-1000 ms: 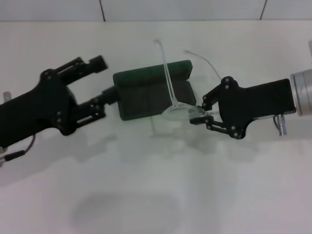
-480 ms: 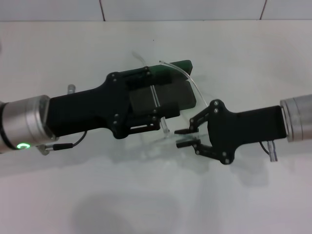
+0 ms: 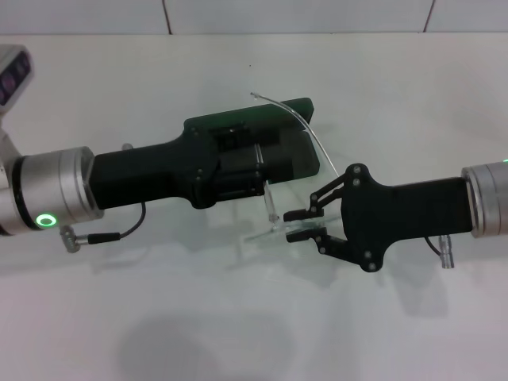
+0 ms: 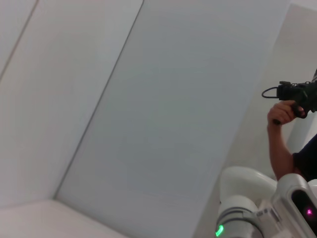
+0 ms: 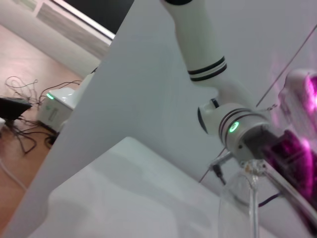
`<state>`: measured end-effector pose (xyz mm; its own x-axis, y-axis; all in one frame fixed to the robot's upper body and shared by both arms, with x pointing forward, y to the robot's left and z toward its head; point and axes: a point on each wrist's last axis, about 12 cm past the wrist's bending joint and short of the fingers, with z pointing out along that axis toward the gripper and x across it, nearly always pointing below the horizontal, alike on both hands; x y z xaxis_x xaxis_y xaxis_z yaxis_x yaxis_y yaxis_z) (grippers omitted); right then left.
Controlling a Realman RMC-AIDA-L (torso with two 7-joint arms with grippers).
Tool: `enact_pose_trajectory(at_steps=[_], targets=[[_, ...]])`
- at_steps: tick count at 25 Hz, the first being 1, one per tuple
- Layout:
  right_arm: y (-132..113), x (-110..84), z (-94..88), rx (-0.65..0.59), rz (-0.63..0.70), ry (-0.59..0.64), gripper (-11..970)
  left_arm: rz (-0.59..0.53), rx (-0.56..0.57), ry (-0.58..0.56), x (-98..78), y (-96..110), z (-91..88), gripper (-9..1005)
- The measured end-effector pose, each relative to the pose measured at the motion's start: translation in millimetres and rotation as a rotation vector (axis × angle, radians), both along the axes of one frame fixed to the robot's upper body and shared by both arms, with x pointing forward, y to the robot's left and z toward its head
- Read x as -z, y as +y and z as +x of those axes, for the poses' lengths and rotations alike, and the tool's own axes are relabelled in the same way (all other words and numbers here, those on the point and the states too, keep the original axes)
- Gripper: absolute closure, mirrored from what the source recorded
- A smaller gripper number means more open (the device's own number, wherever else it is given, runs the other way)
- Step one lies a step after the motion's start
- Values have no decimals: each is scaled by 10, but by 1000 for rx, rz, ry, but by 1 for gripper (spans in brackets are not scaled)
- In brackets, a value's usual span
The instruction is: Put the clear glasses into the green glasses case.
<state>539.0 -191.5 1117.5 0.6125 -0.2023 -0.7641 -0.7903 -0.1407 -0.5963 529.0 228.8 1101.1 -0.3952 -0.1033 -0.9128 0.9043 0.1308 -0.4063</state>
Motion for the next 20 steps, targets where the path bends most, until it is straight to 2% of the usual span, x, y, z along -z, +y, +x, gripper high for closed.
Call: enact_pose_trajectory(at_steps=[7,16,20], targets=[[-10,11,-6,11,46,-25,835,30,59,87,10,-84,9,293],[-5,46,-36,2,43,-17,835,-19,97,61,-69,-113,-7,293],[-35,76,-67,8,44,-17,834,-28,85,61,-64,-63,-25,294]])
